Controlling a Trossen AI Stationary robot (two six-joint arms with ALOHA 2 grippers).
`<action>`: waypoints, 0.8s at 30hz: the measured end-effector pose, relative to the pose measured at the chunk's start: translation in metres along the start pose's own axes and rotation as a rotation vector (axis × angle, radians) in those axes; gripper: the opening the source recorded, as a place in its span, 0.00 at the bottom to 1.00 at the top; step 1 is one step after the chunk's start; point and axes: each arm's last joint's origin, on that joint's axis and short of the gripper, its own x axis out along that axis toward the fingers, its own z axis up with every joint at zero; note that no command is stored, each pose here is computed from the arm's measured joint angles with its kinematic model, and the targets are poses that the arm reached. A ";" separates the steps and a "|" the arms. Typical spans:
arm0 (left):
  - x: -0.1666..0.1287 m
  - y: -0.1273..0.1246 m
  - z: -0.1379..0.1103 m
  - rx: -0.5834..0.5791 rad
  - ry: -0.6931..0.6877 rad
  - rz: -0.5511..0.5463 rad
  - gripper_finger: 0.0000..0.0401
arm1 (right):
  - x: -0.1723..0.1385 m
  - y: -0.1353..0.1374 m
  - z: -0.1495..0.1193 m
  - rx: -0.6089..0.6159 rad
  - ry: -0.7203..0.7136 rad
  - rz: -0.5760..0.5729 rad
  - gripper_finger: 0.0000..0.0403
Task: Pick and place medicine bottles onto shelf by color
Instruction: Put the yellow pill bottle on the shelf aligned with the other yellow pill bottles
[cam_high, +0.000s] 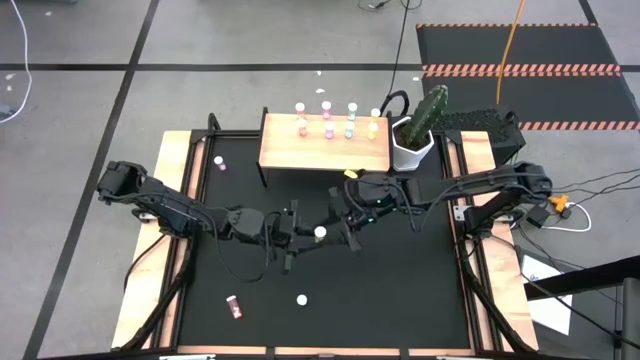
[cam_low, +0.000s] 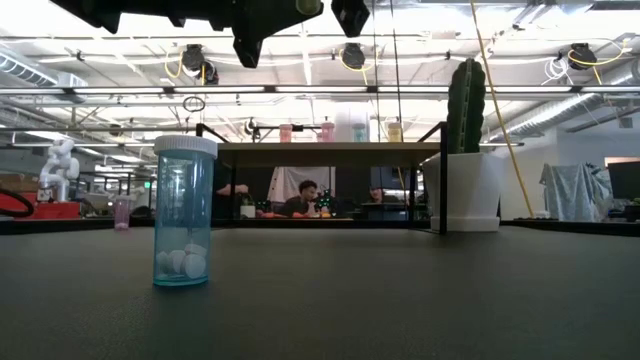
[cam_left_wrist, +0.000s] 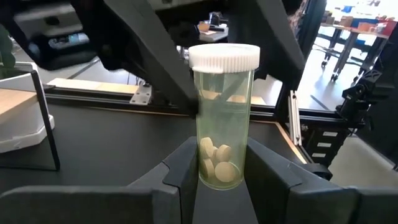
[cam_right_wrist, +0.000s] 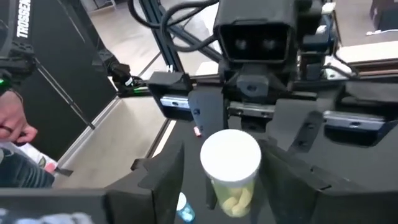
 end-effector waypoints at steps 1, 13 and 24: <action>0.000 0.000 0.000 -0.001 0.000 0.000 0.29 | 0.001 0.000 0.000 0.000 0.001 0.001 0.45; 0.000 0.000 -0.003 -0.019 0.028 0.003 0.29 | 0.000 0.000 0.001 -0.024 -0.011 -0.022 0.38; 0.000 0.001 -0.003 -0.033 0.033 0.009 0.29 | -0.002 -0.005 -0.001 -0.008 0.012 -0.036 0.26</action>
